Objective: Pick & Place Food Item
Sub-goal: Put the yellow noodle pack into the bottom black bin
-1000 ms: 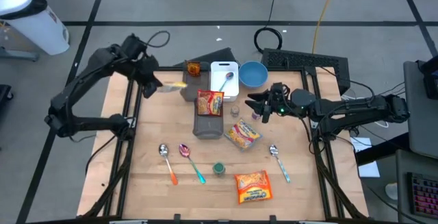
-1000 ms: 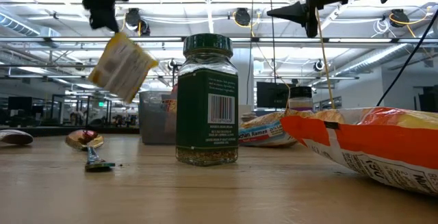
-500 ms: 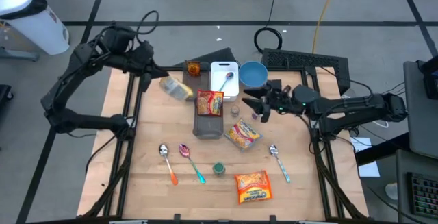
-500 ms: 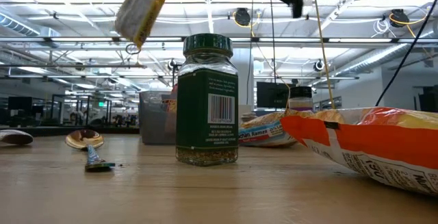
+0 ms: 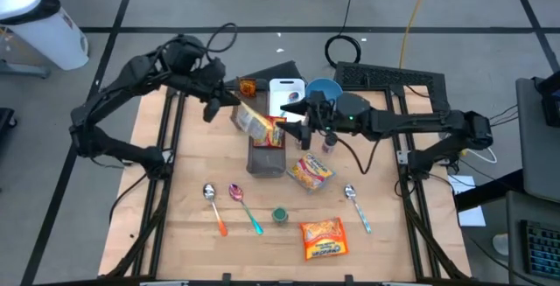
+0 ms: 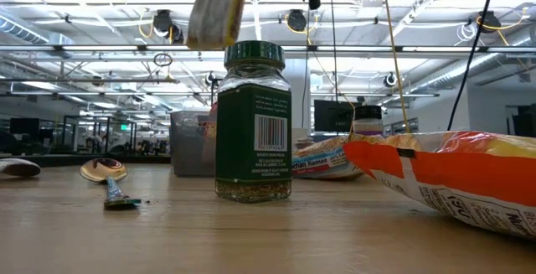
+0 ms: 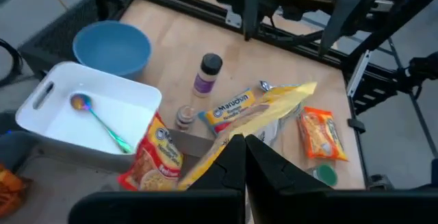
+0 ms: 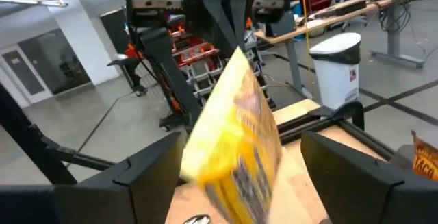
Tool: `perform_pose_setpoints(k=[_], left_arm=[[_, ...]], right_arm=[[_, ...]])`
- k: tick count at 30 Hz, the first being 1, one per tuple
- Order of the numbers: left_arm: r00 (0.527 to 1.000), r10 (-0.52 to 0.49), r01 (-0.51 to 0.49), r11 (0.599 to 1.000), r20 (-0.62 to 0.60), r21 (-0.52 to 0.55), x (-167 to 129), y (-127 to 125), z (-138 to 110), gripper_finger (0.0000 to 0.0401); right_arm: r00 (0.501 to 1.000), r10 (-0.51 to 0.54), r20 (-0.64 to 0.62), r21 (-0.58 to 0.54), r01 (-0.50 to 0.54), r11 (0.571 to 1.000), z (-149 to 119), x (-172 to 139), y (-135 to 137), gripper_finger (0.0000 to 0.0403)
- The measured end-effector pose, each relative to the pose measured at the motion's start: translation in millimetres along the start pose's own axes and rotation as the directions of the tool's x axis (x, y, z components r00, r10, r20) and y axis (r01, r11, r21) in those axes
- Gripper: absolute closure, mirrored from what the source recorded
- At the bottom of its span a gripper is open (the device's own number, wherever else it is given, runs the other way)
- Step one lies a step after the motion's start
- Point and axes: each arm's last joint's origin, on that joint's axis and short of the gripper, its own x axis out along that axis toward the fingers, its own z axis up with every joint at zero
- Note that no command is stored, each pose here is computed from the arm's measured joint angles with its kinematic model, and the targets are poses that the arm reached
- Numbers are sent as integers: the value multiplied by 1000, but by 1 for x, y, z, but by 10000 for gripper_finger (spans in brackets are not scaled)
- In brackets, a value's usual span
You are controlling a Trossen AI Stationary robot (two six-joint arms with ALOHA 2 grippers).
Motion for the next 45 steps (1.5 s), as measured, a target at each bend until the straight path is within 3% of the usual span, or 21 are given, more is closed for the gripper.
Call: perform_pose_setpoints(k=[8, 28, 45], left_arm=[[999, -25, 24, 1000, 31, 18, 17, -3, 9, 401], [999, 34, -33, 999, 24, -26, 44, 7, 15, 401], [996, 20, -18, 999, 82, -32, 46, 5, 22, 401]], right_arm=[[1000, -5, -25, -29, 5, 1000, -4, 18, 0, 114], [996, -91, -12, -54, 90, 994, -10, 22, 0, 122], [982, -190, -23, -114, 186, 976, -13, 21, -4, 157]])
